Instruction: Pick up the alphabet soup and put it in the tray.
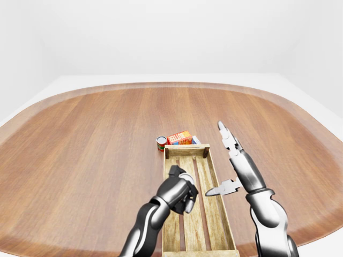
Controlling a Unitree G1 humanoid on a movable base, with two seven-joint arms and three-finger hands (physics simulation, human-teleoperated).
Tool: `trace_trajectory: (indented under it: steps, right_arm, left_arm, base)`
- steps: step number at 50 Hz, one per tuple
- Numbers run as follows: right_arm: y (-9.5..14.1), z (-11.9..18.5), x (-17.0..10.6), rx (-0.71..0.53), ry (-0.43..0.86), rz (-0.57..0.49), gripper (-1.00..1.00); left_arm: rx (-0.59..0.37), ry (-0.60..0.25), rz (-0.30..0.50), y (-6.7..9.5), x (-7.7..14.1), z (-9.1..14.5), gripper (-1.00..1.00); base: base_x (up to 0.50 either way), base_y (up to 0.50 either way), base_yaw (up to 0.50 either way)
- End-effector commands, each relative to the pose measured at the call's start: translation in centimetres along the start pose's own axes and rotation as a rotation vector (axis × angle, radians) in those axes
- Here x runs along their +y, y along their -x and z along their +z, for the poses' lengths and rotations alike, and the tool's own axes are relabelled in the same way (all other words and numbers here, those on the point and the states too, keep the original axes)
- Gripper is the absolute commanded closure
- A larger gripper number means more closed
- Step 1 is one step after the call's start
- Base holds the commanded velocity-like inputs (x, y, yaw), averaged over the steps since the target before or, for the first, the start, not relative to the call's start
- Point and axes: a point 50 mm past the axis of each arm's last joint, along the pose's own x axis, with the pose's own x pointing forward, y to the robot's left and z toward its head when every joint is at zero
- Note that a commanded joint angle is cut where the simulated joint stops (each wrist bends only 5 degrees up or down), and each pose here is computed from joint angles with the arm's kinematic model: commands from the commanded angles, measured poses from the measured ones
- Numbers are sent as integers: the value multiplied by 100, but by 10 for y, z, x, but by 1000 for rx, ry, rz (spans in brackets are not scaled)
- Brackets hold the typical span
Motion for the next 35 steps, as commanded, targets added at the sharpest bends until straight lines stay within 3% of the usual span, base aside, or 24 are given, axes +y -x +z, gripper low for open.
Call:
trace_trajectory:
  steps: [1, 35]
  right_arm:
    - [0, 0, 0, -1, 1, 0, -98]
    - [1, 0, -1, 2, 0, -2, -98]
  left_arm:
    - [-27, 0, 6, -4, -1, 7, 99]
    - [14, 0, -23, -7, -16, -1, 99]
  base:
    - [0, 0, 0]
    - [0, 0, 0]
